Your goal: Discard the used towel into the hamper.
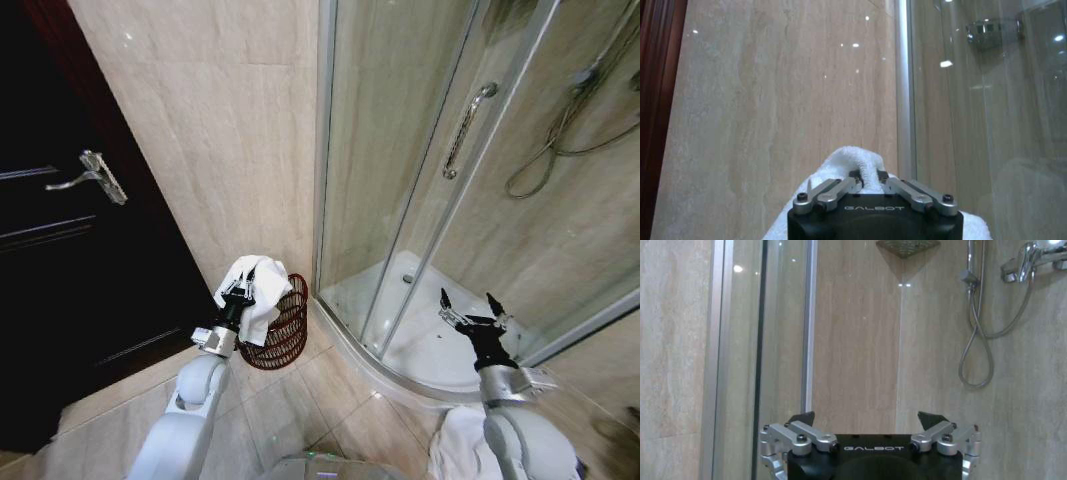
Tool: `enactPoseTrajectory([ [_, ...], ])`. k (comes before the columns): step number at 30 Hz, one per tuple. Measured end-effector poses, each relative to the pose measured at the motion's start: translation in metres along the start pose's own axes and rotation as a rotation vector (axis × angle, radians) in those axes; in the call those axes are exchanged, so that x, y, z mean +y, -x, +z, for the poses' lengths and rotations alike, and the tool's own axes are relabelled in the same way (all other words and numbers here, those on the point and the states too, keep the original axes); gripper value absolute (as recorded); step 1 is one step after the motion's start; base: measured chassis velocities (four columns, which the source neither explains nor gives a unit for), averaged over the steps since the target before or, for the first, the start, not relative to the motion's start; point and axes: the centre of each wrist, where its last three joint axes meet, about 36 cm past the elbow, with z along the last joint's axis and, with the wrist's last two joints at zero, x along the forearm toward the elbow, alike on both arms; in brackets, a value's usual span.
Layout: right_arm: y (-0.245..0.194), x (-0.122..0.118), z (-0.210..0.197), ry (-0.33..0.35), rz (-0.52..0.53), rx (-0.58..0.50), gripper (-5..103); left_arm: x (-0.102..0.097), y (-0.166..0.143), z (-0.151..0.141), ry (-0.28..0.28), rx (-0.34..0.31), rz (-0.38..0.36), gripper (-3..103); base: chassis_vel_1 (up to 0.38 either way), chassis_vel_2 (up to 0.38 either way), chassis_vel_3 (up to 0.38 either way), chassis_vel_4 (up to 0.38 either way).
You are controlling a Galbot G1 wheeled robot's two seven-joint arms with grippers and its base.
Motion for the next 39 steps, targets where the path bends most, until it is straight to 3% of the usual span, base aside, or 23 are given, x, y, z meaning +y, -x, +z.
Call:
enactPoseTrajectory([
  [26,0.005,-0.005,0.007,-0.012,-0.012,0.009,100,-0.001,0.006,0.003,-0.004,-0.014,-0.015,7,0.0,0.0,0.0,0.0],
  [36,0.004,-0.014,0.016,-0.02,-0.002,0.02,100,-0.01,0.053,-0.015,-0.016,-0.054,0.014,7,0.0,0.0,0.0,0.0],
  [39,0.003,-0.017,0.02,-0.023,0.002,0.025,100,-0.009,0.065,-0.008,-0.01,-0.04,0.026,7,0.0,0.0,0.0,0.0],
])
